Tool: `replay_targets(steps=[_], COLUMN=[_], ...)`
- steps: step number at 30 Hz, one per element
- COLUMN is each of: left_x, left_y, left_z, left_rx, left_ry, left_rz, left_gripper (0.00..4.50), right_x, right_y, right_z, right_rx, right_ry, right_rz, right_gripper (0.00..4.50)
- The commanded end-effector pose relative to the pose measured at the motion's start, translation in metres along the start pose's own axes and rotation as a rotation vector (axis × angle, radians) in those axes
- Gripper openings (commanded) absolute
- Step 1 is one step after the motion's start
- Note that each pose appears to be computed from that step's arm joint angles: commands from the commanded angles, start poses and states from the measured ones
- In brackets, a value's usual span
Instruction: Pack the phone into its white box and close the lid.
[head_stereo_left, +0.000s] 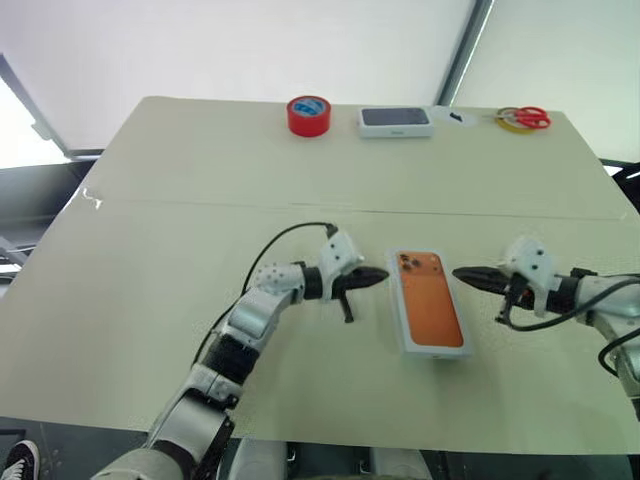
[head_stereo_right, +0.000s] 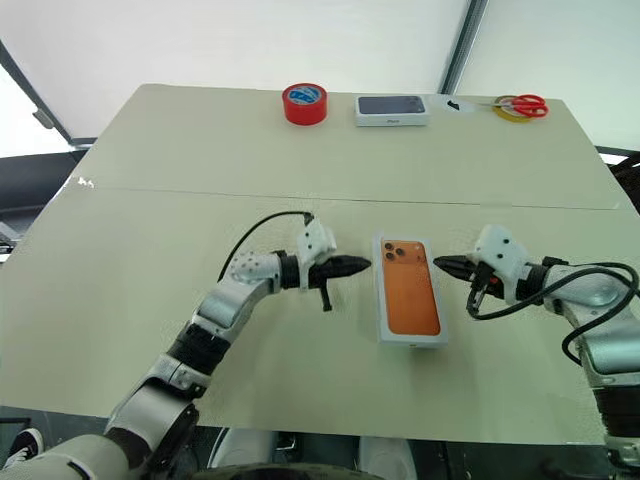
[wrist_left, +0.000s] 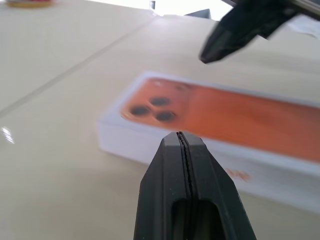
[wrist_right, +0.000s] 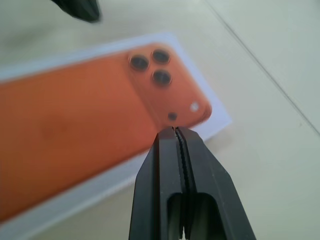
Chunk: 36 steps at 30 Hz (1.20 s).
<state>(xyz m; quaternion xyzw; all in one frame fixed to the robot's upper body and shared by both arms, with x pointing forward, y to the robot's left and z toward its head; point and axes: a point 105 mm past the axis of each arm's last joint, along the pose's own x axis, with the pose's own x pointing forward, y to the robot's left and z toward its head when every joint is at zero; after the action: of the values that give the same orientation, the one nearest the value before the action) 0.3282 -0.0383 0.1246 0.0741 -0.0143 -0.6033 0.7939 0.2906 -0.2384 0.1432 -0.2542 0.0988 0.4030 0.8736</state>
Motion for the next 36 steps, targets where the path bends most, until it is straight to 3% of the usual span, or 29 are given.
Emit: replay_targets(steps=[1, 3, 7, 11, 14, 17, 21, 25, 32, 36], left_x=[0.017, 0.025, 0.028, 0.021, 0.016, -0.001, -0.049, -0.108, -0.210, -0.240], left_y=[-0.001, -0.003, -0.007, -0.006, -0.004, 0.011, 0.028, 0.038, 0.034, 0.025], left_z=[0.011, 0.002, -0.047, -0.054, -0.038, -0.007, 0.012, 0.010, -0.012, -0.015], left_rx=[0.029, 0.023, 0.134, 0.065, 0.015, 0.042, 0.105, 0.197, 0.100, 0.075], left_ry=[-0.032, 0.003, 0.270, 0.286, 0.196, 0.049, -0.004, 0.069, 0.176, 0.206], left_rz=[-0.015, -0.022, -0.056, -0.071, -0.086, -0.019, 0.078, 0.193, 0.346, 0.423], left_gripper=[0.00, 0.00, 0.00, 0.00, 0.88, 2.34, 4.45, 4.45, 4.45, 4.45], right_x=[0.002, 0.005, 0.005, 0.006, 0.009, 0.011, 0.005, -0.011, -0.019, -0.017], right_y=[0.010, 0.023, 0.054, 0.057, 0.049, 0.035, 0.021, 0.013, -0.013, -0.015], right_z=[0.006, -0.002, -0.036, -0.032, -0.019, -0.001, 0.013, 0.010, 0.007, 0.001], right_rx=[-0.033, -0.019, -0.077, 0.024, 0.063, 0.065, 0.046, 0.020, -0.078, -0.072], right_ry=[-0.016, 0.016, 0.210, 0.177, 0.111, 0.022, -0.048, -0.032, -0.040, -0.039], right_rz=[0.038, 0.089, 0.221, 0.217, 0.194, 0.149, 0.131, 0.153, 0.071, 0.076], right_gripper=[0.03, 0.03, 0.03, 0.03, 0.90, 2.36, 4.48, 4.48, 4.48, 4.48])
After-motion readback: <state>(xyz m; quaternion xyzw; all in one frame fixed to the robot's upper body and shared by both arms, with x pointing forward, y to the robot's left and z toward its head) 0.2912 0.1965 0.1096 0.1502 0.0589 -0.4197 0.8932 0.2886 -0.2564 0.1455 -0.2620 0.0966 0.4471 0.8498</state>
